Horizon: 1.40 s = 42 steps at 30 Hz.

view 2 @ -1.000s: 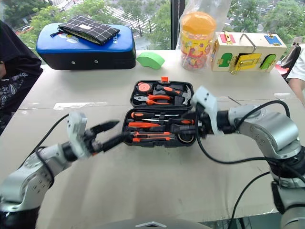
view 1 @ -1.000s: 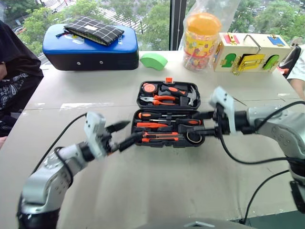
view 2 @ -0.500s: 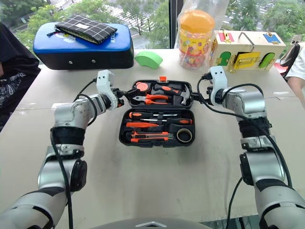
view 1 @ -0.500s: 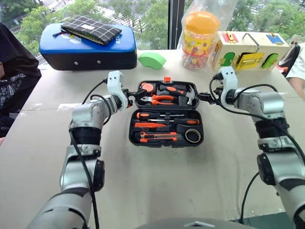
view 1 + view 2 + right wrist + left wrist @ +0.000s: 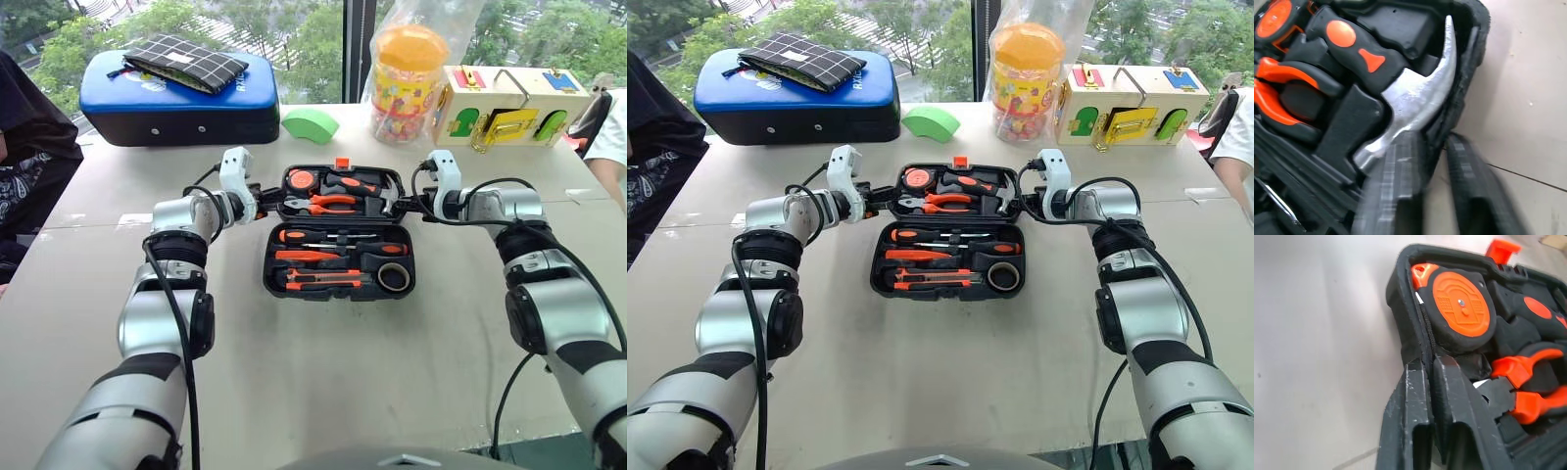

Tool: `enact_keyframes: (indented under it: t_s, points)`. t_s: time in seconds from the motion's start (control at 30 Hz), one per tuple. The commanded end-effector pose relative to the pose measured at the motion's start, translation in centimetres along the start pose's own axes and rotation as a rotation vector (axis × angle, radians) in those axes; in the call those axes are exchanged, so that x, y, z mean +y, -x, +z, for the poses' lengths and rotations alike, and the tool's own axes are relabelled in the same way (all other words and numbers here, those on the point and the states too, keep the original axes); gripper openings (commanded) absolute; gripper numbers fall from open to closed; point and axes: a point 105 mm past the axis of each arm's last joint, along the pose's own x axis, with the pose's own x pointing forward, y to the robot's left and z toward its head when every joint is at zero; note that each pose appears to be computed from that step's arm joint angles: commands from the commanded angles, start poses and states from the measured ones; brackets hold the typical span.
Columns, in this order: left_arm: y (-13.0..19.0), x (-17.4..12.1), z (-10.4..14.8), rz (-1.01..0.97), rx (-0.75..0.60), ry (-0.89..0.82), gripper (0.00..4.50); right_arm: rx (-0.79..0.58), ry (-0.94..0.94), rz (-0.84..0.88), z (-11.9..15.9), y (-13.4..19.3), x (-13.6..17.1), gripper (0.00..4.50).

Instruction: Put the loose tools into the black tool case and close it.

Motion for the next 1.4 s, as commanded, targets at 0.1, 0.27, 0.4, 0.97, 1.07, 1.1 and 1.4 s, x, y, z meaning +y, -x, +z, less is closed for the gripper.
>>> enact_keyframes:
  t_s: [0.1,0.27,0.4,0.97,1.07,1.1,1.4]
  points:
    - [0.2,-3.1,0.8,-0.182,-0.056,-0.045,0.0,-0.066,0.1,0.065,1.1,1.0,0.8,0.1]
    - [2.1,-5.1,4.9,-0.134,-0.364,-0.445,0.0,-0.251,0.382,0.046,2.9,3.1,2.3,0.1]
    - [3.4,-6.7,2.5,-0.184,-0.414,-0.768,0.0,-0.366,0.521,0.018,2.9,5.8,3.4,0.1]
    - [14.5,-2.8,-3.1,-0.376,0.07,-0.386,1.37,-0.055,0.772,-0.071,-7.6,16.6,2.5,1.34]
    - [17.3,-2.9,-3.4,-0.42,0.193,-0.319,1.41,0.021,0.75,0.0,-9.0,18.4,3.1,1.1]
    - [18.1,-3.3,-3.8,-0.46,0.228,-0.312,1.42,0.03,0.716,0.062,-9.4,18.8,4.1,0.73]
    - [17.8,-7.9,-5.3,-0.643,0.267,-0.3,0.04,0.07,0.599,0.316,-11.9,16.6,10.0,0.0]
